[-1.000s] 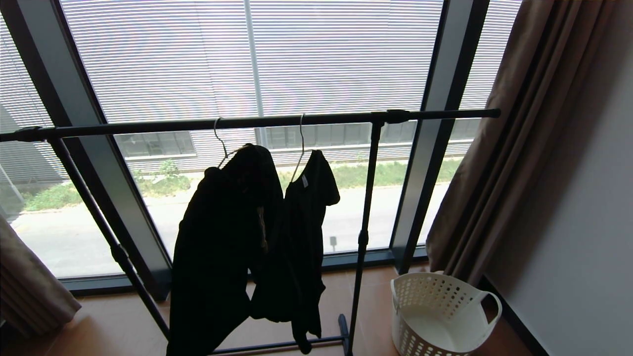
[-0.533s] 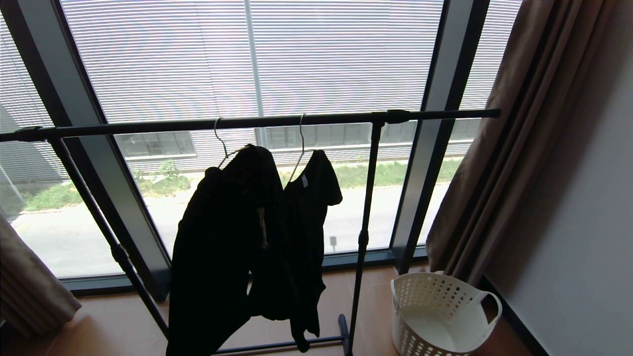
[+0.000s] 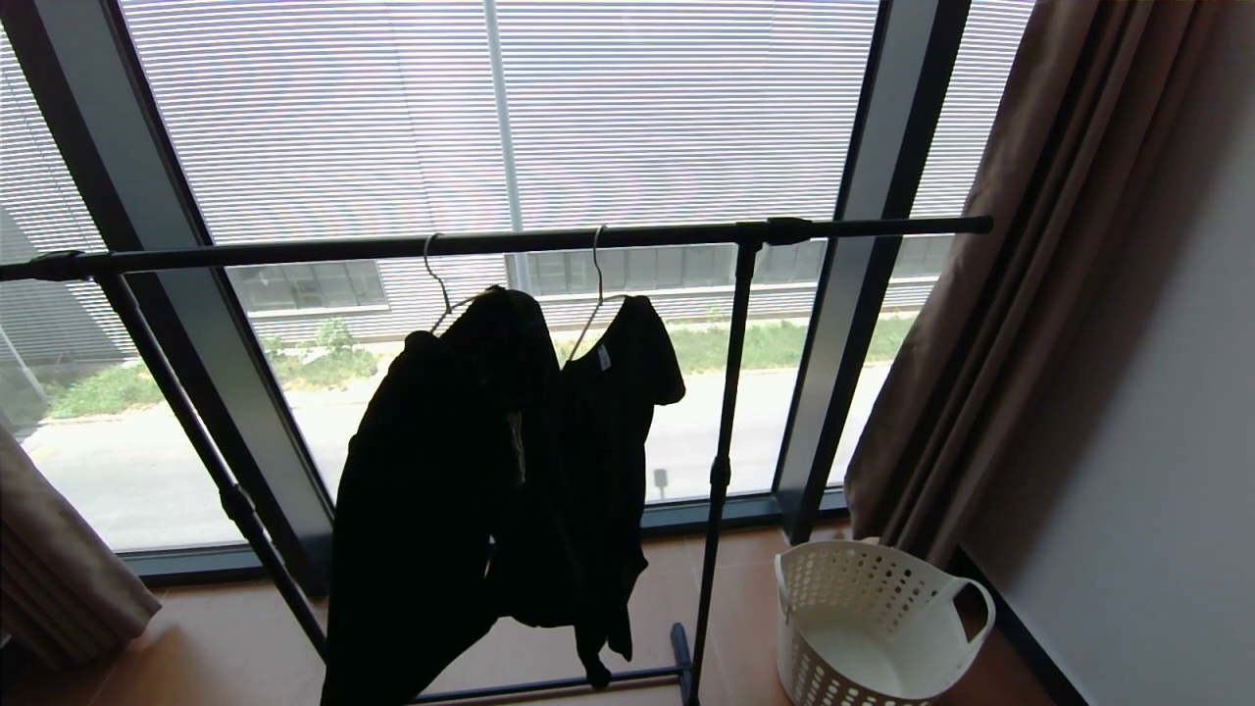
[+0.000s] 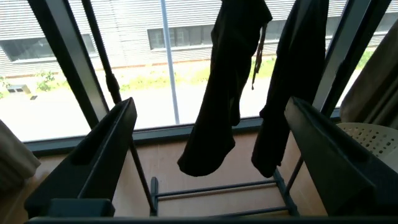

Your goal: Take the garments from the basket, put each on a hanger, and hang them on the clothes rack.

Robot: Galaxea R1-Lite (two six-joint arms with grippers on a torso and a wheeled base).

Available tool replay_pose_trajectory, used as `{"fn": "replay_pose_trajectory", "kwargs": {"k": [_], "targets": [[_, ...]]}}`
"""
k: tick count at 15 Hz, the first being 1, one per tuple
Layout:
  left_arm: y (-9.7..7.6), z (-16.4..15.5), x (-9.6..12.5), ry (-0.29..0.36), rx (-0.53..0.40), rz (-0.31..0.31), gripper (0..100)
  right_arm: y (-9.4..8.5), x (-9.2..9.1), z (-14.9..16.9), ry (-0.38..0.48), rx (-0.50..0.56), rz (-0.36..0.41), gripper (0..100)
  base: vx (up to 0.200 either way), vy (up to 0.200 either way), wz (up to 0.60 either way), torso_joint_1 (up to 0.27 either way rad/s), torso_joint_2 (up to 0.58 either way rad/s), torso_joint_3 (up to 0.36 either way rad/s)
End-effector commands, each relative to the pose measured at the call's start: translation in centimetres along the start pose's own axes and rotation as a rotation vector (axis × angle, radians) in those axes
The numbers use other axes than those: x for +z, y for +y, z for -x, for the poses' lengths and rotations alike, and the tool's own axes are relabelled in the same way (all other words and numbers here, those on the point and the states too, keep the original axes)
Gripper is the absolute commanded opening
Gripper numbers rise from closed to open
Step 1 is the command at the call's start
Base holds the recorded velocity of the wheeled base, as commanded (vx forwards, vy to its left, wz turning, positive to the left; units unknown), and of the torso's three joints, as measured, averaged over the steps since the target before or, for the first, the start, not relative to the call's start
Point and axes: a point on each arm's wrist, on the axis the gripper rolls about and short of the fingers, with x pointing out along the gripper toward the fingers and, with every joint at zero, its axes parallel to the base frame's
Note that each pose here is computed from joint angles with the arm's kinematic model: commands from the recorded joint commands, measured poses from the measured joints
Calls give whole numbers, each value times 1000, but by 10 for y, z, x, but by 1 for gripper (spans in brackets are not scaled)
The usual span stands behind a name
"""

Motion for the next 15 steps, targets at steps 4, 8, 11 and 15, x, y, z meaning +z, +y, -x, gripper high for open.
{"fn": "replay_pose_trajectory", "kwargs": {"k": [4, 8, 11, 15], "targets": [[-1, 0, 0, 3, -28, 3, 100, 0, 0, 0, 1, 0, 0, 100, 0, 0, 0, 0, 0, 0], [-1, 0, 0, 4, -29, 3, 100, 0, 0, 0, 1, -1, -3, 100, 0, 0, 0, 0, 0, 0], [-1, 0, 0, 1, -28, 1, 100, 0, 0, 0, 4, -1, -1, 100, 0, 0, 0, 0, 0, 0], [-1, 0, 0, 3, -28, 1, 100, 0, 0, 0, 4, 0, 0, 100, 0, 0, 0, 0, 0, 0]]}}
